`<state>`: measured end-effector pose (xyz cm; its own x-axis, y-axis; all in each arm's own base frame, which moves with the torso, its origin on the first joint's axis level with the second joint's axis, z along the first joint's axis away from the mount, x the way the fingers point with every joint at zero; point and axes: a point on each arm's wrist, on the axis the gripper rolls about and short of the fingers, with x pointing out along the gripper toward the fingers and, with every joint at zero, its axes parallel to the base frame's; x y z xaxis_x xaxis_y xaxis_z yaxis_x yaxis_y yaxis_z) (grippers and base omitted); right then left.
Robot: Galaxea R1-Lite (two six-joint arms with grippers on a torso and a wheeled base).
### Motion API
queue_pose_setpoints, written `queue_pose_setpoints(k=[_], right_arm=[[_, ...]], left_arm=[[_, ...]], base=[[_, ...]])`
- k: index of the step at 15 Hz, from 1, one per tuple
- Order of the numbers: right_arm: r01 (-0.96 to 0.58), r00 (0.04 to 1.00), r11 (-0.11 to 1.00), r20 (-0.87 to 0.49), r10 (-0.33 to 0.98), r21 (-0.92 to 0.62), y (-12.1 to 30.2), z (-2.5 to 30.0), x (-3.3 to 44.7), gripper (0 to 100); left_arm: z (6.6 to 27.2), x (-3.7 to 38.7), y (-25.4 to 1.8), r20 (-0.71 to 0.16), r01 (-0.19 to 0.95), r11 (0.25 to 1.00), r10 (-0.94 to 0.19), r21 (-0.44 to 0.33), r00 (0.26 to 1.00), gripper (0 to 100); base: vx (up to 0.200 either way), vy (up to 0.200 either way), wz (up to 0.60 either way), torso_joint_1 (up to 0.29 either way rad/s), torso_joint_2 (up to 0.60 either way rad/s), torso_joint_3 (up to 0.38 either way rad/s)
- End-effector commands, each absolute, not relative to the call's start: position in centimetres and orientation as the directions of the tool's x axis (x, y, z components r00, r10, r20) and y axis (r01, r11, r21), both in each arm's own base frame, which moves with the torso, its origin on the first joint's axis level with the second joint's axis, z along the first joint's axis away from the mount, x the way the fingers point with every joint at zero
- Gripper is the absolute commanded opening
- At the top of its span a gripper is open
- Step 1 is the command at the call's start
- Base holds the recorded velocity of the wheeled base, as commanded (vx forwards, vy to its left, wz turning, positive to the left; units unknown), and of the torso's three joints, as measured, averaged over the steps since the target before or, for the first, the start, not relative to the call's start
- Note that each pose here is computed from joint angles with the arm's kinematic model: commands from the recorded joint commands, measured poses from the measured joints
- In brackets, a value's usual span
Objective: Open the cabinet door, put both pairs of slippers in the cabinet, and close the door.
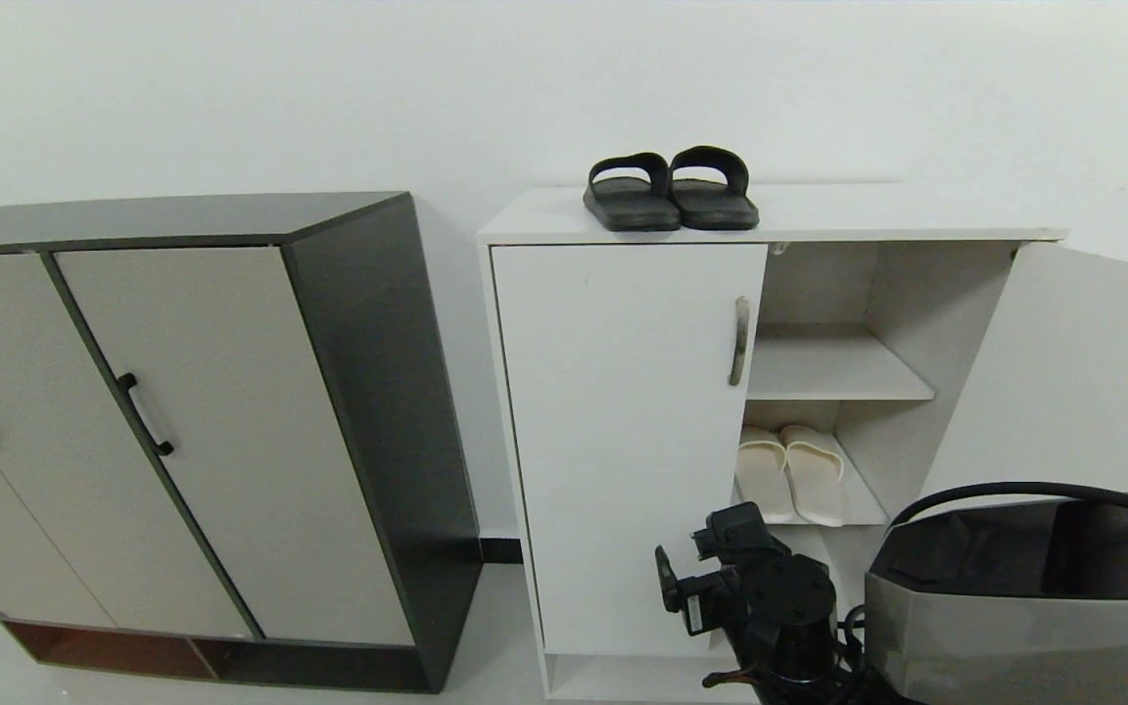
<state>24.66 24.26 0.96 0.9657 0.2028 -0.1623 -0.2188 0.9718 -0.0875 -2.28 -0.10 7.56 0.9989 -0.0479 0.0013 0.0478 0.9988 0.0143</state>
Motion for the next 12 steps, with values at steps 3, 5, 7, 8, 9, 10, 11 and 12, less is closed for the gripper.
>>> queue_pose_setpoints(k=[3, 5, 7, 8, 9, 10, 11, 12], right_arm=[[-0.219, 0.966, 0.972, -0.161, 0.203, -0.087, 24.31, 0.94, 24.68, 100], [-0.219, 0.966, 0.972, -0.16, 0.203, -0.085, 24.29, 1.03, 24.65, 100], [-0.219, 0.966, 0.972, -0.16, 0.205, -0.08, 24.32, 1.03, 24.61, 100], [-0.222, 0.965, 0.972, -0.16, 0.208, -0.079, 24.36, 1.03, 24.58, 100], [-0.221, 0.965, 0.972, -0.161, 0.206, -0.081, 24.34, 1.01, 24.56, 100], [-0.221, 0.965, 0.972, -0.161, 0.206, -0.081, 24.34, 1.01, 24.56, 100], [-0.221, 0.965, 0.972, -0.161, 0.206, -0.081, 24.34, 1.01, 24.56, 100], [-0.221, 0.965, 0.972, -0.16, 0.206, -0.08, 24.36, 1.03, 24.58, 100]], left_arm=[[7.57, -2.27, -0.1, 0.0, 0.049, 0.999, -0.049, 0.014, 0.999, 0], [7.57, -2.27, -0.1, 0.0, 0.049, 0.999, -0.049, 0.014, 0.999, 0], [7.57, -2.27, -0.1, 0.0, 0.048, 0.999, -0.048, 0.009, 0.999, 0], [7.57, -2.27, -0.1, 0.0, 0.046, 0.999, -0.046, 0.006, 0.999, 0], [7.57, -2.27, -0.1, 0.0, 0.048, 0.999, -0.048, 0.006, 0.999, 0], [7.57, -2.27, -0.1, 0.0, 0.046, 0.999, -0.046, 0.006, 0.999, 0], [7.57, -2.27, -0.1, 0.0, 0.048, 0.999, -0.048, 0.006, 0.999, 0], [7.57, -2.27, -0.1, 0.0, 0.046, 0.999, -0.046, 0.006, 0.999, 0]], base=[[0.0, 0.0, 0.0, 0.097, -0.42, -0.338], [0.0, 0.0, 0.0, 0.119, -0.44, -0.332], [0.0, 0.0, 0.0, 0.134, -0.47, -0.33], [0.0, 0.0, 0.0, 0.149, -0.47, -0.305], [0.0, 0.0, 0.0, 0.159, -0.48, -0.334], [0.0, 0.0, 0.0, 0.154, -0.48, -0.315], [0.0, 0.0, 0.0, 0.173, -0.49, -0.31], [0.0, 0.0, 0.0, 0.183, -0.49, -0.31]])
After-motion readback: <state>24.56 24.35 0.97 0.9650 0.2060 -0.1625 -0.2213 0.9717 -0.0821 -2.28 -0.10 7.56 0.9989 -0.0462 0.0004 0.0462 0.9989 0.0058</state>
